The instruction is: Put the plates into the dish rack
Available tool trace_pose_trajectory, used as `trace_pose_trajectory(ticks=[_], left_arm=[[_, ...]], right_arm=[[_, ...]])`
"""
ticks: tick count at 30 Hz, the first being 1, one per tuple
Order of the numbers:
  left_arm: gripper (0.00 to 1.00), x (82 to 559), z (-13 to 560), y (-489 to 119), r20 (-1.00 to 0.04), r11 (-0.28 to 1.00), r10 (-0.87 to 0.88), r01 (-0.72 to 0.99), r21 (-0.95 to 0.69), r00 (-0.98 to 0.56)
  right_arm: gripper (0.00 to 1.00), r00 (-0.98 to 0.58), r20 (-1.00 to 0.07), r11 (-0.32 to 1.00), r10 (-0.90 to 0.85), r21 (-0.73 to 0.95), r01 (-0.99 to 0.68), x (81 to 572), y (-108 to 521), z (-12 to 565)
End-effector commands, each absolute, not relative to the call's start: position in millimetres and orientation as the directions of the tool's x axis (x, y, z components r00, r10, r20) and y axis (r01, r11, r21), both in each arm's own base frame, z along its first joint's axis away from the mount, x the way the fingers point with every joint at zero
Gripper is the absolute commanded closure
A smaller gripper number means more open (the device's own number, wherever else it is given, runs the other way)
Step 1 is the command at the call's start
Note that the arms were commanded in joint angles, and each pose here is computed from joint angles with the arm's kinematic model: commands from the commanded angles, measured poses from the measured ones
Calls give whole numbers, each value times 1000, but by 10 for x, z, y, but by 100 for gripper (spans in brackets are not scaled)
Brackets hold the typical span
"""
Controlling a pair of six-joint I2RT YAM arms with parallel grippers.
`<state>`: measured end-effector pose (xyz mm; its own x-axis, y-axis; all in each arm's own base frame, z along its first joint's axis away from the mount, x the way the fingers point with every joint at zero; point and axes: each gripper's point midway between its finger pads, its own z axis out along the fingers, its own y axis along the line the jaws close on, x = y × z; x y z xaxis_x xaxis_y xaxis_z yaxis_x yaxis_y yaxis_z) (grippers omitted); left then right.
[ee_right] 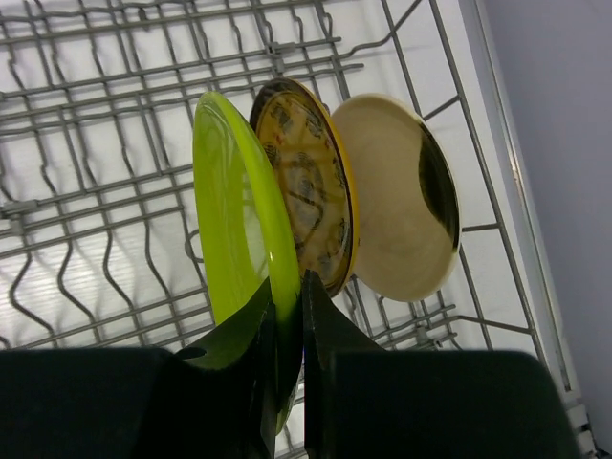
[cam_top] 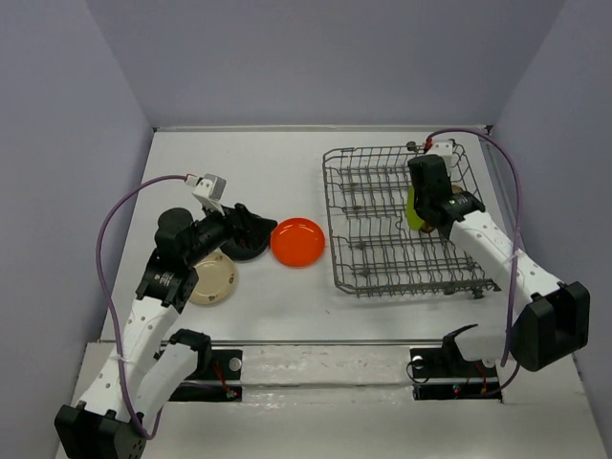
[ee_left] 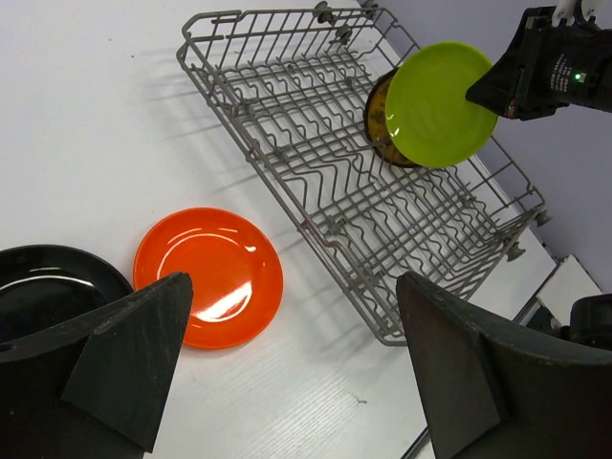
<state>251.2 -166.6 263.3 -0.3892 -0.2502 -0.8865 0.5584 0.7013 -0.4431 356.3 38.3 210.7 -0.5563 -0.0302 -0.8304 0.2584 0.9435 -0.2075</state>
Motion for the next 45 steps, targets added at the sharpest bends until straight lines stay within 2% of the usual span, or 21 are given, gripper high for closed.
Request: trace_pose_trajectory(ticks=[1,21,26,27,28,31,35,37,45], left_arm=[[1,2556,2749,-1666,-901,706,-245,571,-418,-357],[1,2654,2587,-1639,-880,726,-244,525,-444,-407],[1,2702,2527,-1602,-876,746,-242,497,-443,-418],[1,2726,2489,-1586,-872,756,-240,482,-444,-426],[1,2744,2474,-1573,-870,763,-241,471,-444,-430],[1,2821,2415,-1518,-867,789,-245,430,-438,-434],[1,2818,2194,-1560,-823,783,-241,398,-478,-515],[1,2821,2085,-1597,-794,773,-252,378,-510,-553],[1,2772,1671,-1675,-699,780,-287,264,-567,-655]], right_arm=[[93,-538,-841,906,-60,-272,325,3679,250,2241],[93,-642,-760,925,-100,-309,222,3978,491,1656],[76,-632,-769,924,-98,-306,230,4019,497,1673],[67,-627,-773,924,-96,-303,233,4027,498,1701],[67,-626,-774,924,-95,-303,233,4030,499,1703],[48,-615,-784,925,-89,-294,241,4030,496,1760],[30,-581,-811,938,-68,-251,241,3988,514,1920],[25,-568,-821,947,-58,-226,229,3956,538,1987],[22,-474,-880,992,22,-40,121,3779,764,2334]])
